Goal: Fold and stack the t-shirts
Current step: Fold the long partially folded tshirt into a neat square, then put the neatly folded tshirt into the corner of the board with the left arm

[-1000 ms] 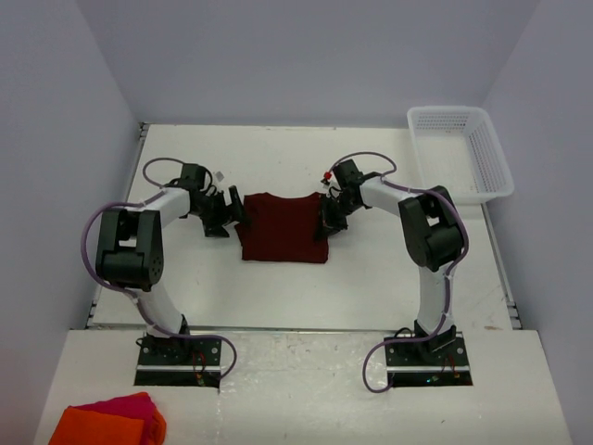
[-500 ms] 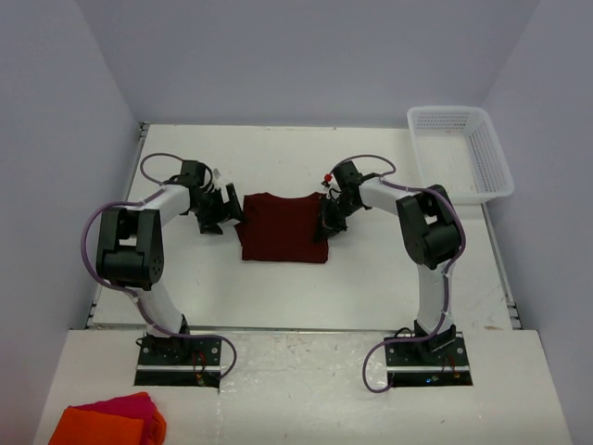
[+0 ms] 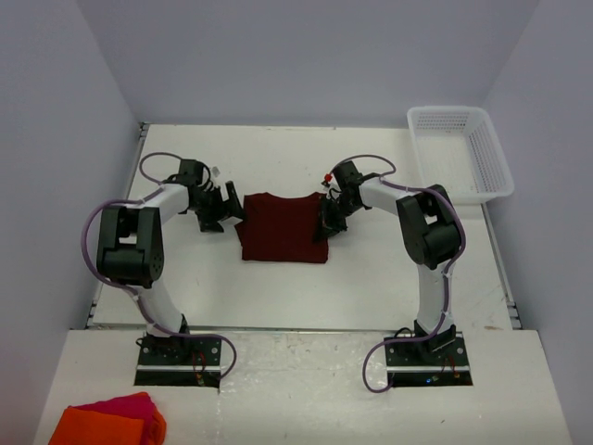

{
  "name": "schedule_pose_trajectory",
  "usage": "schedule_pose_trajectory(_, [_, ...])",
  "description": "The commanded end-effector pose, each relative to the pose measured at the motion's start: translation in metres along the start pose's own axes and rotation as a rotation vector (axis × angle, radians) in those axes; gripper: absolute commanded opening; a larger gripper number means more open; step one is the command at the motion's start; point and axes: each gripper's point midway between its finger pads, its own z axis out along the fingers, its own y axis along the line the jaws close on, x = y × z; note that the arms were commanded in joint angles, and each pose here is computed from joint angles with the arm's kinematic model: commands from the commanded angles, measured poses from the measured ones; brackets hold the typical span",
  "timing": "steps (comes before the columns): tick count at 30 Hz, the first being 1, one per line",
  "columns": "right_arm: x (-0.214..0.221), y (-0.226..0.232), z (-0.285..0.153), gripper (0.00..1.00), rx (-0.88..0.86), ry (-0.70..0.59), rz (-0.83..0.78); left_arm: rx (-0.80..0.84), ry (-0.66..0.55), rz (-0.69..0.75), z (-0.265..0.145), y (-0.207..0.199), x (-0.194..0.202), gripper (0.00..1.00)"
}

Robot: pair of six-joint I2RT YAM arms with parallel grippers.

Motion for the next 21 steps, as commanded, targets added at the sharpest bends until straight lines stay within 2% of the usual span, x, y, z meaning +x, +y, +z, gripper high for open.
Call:
schedule_pose_trajectory(1, [-0.004,0.002,-0.001,0.0,-0.002,-0.018,-0.004,0.093,0.091,-0.031,0.027,-0.004,0.02,0.93])
schedule_pose_trajectory(6, [-0.005,0.005,-0.003,0.0,-0.016,-0.021,-0.002,0.168,0.172,-0.039,0.05,-0.026,0.045,0.93])
schedule_pose_trajectory(11, [-0.004,0.009,-0.004,0.0,-0.035,-0.023,-0.006,0.129,0.238,0.006,0.081,-0.04,0.07,0.93])
schedule_pose_trajectory(13, [-0.004,0.009,-0.003,0.0,-0.038,-0.021,-0.004,0.128,0.271,0.01,0.093,-0.044,0.077,0.9])
schedule_pose_trajectory(14, [-0.003,0.007,-0.002,0.0,-0.034,-0.018,-0.001,0.125,0.29,0.012,0.099,-0.046,0.084,0.85])
schedule_pose_trajectory(15, [-0.003,0.007,-0.002,0.0,-0.031,-0.018,0.0,0.126,0.291,0.014,0.101,-0.048,0.085,0.72])
schedule_pose_trajectory(16, [-0.003,0.007,-0.002,0.0,-0.032,-0.017,0.002,0.129,0.284,0.015,0.103,-0.049,0.084,0.63])
schedule_pose_trajectory(17, [-0.002,0.006,-0.002,0.0,-0.031,-0.015,0.004,0.127,0.287,0.006,0.105,-0.047,0.085,0.41])
schedule_pose_trajectory(19, [-0.002,0.008,-0.002,0.0,-0.041,-0.018,0.0,0.107,0.284,0.011,0.106,-0.045,0.083,0.21])
schedule_pose_trajectory(20, [-0.001,0.008,-0.003,0.0,-0.039,-0.017,0.001,0.098,0.286,0.008,0.106,-0.043,0.082,0.0])
schedule_pose_trajectory(21, [-0.002,0.008,-0.003,0.0,-0.039,-0.02,-0.001,0.093,0.28,0.011,0.106,-0.044,0.08,0.0])
